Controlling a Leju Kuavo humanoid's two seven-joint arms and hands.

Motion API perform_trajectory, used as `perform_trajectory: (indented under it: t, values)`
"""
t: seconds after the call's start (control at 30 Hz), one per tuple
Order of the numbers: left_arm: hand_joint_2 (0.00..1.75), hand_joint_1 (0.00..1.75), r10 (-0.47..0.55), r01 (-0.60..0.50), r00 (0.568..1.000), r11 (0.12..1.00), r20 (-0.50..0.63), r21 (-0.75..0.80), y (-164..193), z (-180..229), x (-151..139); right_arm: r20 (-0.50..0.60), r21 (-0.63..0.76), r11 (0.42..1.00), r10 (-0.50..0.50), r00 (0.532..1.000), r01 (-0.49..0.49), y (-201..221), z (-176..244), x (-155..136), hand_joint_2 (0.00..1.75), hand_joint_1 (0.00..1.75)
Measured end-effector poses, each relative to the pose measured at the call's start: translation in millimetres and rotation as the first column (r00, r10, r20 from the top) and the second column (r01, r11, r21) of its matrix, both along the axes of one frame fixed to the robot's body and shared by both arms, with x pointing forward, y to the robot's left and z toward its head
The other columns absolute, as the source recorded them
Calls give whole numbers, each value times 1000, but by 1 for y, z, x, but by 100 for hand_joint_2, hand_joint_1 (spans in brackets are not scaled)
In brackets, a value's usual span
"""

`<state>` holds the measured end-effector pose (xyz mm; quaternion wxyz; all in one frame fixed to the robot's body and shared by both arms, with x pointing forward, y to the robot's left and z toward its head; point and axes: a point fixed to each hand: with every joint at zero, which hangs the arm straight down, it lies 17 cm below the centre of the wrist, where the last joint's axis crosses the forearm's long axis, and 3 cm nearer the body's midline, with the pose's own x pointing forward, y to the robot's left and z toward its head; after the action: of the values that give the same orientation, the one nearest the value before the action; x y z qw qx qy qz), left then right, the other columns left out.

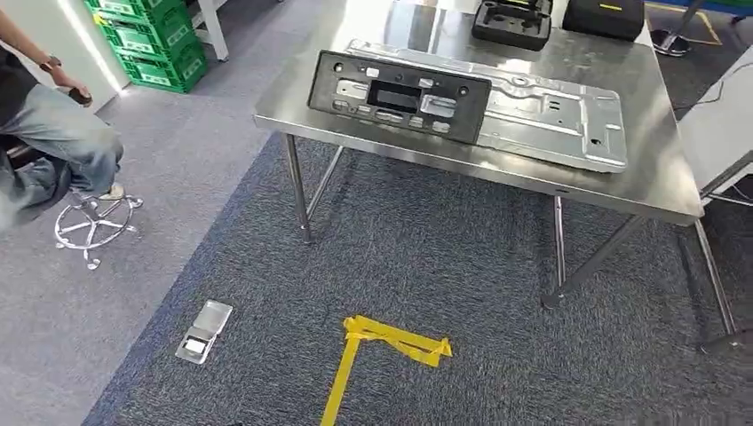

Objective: Take the parts from the cabinet and place them on the table.

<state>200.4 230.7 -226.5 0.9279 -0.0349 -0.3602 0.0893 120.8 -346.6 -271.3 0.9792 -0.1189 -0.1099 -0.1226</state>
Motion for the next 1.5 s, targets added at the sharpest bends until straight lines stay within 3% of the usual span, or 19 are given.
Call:
perform_trajectory:
  t: [0.4,0.7,1.5]
  values:
    - [0,0,13,-13,1000,1000,10,-6,0,2,6,-28,15,1000,-12,1000,12,2,-2,-8,0,0]
    - [0,0,22,-22,1000,1000,-2,19,19,-2,-2,-21,31,999,-12,1000,12,9,-2,-5,0,0]
    - [0,0,33,-33,999,999,9,-19,0,2,4,-22,43,999,-3,1000,4,9,-2,-6,0,0]
